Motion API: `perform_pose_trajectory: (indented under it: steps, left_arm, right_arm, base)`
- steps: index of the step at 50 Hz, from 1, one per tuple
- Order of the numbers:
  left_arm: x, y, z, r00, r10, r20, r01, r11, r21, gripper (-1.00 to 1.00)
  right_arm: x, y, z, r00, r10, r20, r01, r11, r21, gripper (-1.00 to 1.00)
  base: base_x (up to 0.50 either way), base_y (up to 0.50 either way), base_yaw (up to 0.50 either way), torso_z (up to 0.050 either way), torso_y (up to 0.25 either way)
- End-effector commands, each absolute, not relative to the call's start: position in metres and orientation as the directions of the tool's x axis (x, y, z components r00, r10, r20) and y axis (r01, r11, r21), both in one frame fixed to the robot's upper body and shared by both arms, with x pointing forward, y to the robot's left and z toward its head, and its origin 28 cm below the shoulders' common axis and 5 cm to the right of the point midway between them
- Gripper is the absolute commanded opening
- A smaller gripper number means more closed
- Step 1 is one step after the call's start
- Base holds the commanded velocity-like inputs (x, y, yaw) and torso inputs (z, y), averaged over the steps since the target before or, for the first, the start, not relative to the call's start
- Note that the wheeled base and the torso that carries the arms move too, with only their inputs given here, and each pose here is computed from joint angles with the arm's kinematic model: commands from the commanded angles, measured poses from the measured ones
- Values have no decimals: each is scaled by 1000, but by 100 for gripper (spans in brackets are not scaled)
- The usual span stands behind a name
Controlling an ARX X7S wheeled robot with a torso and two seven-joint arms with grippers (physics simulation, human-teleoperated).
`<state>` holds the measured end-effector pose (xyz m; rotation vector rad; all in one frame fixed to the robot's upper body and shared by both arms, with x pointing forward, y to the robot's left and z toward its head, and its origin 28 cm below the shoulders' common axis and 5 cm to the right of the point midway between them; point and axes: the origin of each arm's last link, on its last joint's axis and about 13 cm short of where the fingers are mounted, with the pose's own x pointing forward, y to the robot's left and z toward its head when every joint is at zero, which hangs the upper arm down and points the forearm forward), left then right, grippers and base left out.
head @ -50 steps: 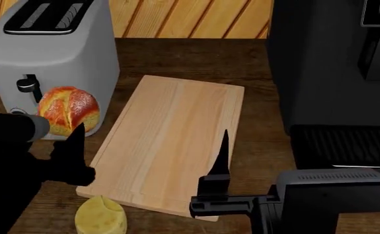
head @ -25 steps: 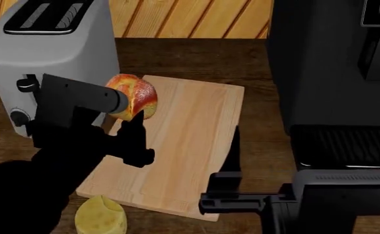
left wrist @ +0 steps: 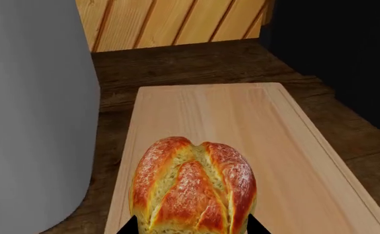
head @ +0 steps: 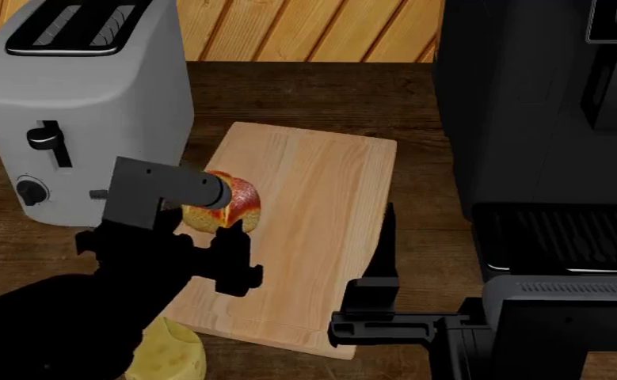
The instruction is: Place the bread and cheese on the cutting board.
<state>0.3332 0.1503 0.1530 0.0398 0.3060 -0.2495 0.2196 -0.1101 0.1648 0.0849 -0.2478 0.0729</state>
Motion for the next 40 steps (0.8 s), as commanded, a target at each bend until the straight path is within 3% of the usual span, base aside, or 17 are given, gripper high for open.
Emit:
perform_pose_trajectory:
  steps: [1,22,23,40]
  left_arm:
    - [336,153,131,913,-208,-351,214,977,-23,-100]
    - [333,154,116,910,-193,-368,198,980,-24,-100]
    - [333,154,118,913,-192,-361,193,981,-35,100]
    - [329,153,136,930,-207,-305,206,978,-36,100]
  right_arm:
    - [221,-110,164,967,62,246,-82,994,74,100]
    - [220,-110,164,967,65,248,-85,994,72,100]
    - [220,-109,164,966,66,248,-86,994,72,100]
    - [221,-108,164,967,74,246,-93,993,68,100]
  base:
    - [0,0,0,0,0]
    - [1,0,0,0,0]
    - [0,0,0,0,0]
    - [0,0,0,0,0]
